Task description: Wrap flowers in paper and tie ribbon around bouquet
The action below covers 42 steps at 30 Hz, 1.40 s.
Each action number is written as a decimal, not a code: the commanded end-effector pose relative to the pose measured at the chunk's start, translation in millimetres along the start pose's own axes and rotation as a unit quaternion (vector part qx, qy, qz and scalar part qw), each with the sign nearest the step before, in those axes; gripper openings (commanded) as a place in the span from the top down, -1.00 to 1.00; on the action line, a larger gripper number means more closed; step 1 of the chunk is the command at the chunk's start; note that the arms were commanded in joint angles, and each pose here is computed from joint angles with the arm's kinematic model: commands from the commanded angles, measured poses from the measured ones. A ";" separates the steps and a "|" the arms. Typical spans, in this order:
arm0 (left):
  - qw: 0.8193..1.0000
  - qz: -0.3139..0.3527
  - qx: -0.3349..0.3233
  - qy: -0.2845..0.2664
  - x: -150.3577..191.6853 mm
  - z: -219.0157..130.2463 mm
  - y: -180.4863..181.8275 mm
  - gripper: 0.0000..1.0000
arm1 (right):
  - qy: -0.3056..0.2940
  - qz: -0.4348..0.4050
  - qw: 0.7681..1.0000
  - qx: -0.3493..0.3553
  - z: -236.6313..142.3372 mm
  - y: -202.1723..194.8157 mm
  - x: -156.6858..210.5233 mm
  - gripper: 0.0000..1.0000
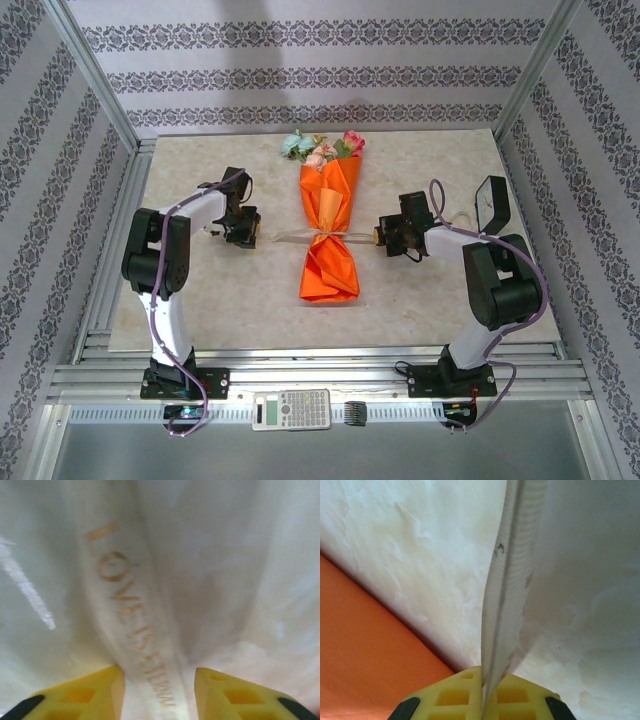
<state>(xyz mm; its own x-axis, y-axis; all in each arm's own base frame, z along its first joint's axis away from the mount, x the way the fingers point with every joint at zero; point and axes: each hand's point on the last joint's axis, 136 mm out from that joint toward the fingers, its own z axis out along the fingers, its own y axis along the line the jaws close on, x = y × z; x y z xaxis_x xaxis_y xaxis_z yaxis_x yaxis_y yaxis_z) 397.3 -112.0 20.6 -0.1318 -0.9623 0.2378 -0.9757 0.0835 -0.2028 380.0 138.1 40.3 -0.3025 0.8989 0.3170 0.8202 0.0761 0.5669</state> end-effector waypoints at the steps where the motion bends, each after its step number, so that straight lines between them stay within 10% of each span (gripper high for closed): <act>1: 0.998 -0.066 -0.017 0.017 10.7 21.5 8.7 0.63 | -0.005 -0.012 1.000 -0.005 -2.1 5.5 2.2 1.00; 4: 0.998 -0.055 0.000 0.029 16.5 24.5 1.4 1.00 | -0.004 -0.015 1.000 -0.005 -1.6 6.0 3.8 1.00; 19: 0.966 0.102 0.201 0.126 106.8 -91.8 -72.7 1.00 | 0.032 -0.085 0.995 0.044 -1.1 3.3 16.5 1.00; 29: 0.936 0.088 0.290 0.176 146.4 -143.6 -66.7 1.00 | 0.073 -0.150 0.982 0.084 -10.6 -7.2 29.7 0.98; 37: 0.917 0.093 0.327 0.207 169.4 -146.1 -68.5 1.00 | 0.133 -0.202 0.960 0.142 -28.3 -32.8 50.6 0.29; 42: 0.916 0.093 0.337 0.198 165.1 -144.5 -66.7 1.00 | 0.050 -0.255 0.954 0.150 -69.7 -17.7 -4.2 0.02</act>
<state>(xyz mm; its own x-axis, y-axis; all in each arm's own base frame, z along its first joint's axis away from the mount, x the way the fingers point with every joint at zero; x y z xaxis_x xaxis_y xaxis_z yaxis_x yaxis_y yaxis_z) 409.9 -237.7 186.0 -0.4547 -0.7739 0.4408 -0.6803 -0.0176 -0.7327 333.7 147.0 62.2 -0.7031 0.6650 0.2518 0.6905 0.5540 0.4650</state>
